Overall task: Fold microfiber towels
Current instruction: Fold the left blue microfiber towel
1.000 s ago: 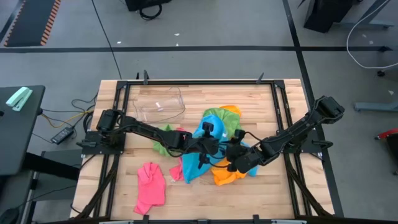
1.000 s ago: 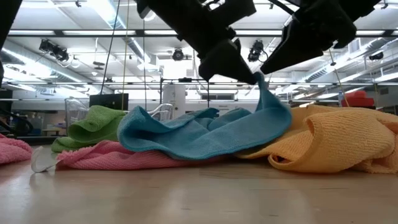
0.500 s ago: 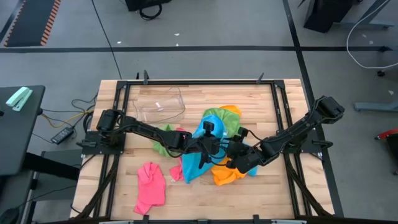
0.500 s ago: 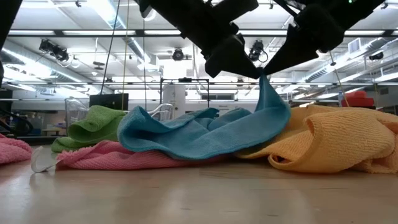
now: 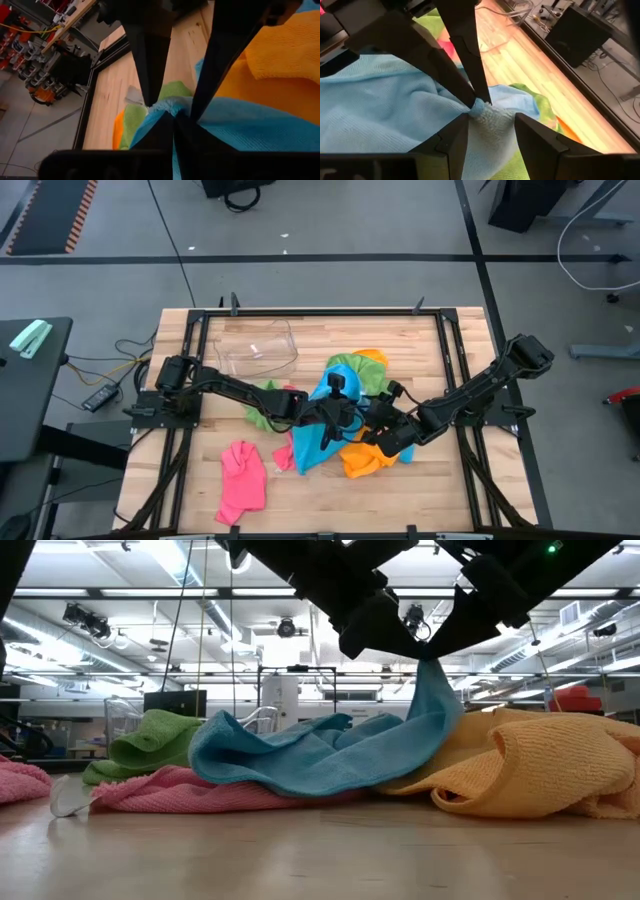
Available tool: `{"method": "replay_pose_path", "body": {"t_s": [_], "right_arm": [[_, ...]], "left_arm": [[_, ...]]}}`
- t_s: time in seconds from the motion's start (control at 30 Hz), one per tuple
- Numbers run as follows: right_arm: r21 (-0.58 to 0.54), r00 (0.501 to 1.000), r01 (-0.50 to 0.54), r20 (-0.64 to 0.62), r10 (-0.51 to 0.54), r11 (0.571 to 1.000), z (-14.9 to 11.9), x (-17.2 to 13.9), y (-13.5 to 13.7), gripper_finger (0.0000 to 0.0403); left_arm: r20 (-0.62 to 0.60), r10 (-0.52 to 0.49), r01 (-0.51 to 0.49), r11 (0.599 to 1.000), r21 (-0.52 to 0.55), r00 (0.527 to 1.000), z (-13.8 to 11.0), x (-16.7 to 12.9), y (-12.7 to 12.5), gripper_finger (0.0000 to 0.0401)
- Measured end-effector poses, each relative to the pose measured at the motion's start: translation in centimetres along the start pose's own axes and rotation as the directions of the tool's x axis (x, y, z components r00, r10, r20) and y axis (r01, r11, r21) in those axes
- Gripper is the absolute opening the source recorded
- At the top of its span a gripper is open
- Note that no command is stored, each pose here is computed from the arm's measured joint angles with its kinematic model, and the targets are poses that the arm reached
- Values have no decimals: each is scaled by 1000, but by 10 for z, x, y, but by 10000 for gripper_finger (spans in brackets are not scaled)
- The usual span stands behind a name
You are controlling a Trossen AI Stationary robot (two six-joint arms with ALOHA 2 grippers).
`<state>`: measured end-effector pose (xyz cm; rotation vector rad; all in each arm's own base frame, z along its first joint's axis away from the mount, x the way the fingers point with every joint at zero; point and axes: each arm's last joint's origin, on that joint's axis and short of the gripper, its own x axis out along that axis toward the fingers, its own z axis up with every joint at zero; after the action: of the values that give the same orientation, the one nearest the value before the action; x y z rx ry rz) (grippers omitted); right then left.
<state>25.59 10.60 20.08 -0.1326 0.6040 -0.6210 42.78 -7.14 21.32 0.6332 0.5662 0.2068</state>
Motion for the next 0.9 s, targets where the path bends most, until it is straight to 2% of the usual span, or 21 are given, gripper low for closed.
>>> {"method": "replay_pose_path", "body": {"t_s": [0.17, 0.33, 0.5, 0.6, 0.73, 0.9], "right_arm": [[-3, 1000, 4, -6, -4, 1000, -1, 0, -1, 153], [-13, 1000, 8, -12, -8, 1000, -2, 0, -1, 104], [-21, 1000, -7, -25, 6, 1000, -2, 0, -1, 54], [-24, 1000, -11, -27, 11, 1000, -3, -1, -1, 43], [-46, 999, -20, -40, 18, 999, -4, -1, -1, 42], [-148, 996, -76, -62, 67, 986, -9, -9, 5, 42]], "left_arm": [[0, 0, 0, 1000, 0, 1000, 0, 0, 0, 9], [2, 1, -1, 1000, -6, 1000, 0, 0, 0, 24], [4, -3, 3, 1000, -1, 1000, 0, 0, -1, 10], [11, -17, 17, 1000, 0, 1000, 1, 0, -1, 9], [4, -22, 22, 1000, 5, 1000, 0, 0, -1, 51], [-36, -32, 34, 999, 39, 999, -6, 2, 1, 117]]}}
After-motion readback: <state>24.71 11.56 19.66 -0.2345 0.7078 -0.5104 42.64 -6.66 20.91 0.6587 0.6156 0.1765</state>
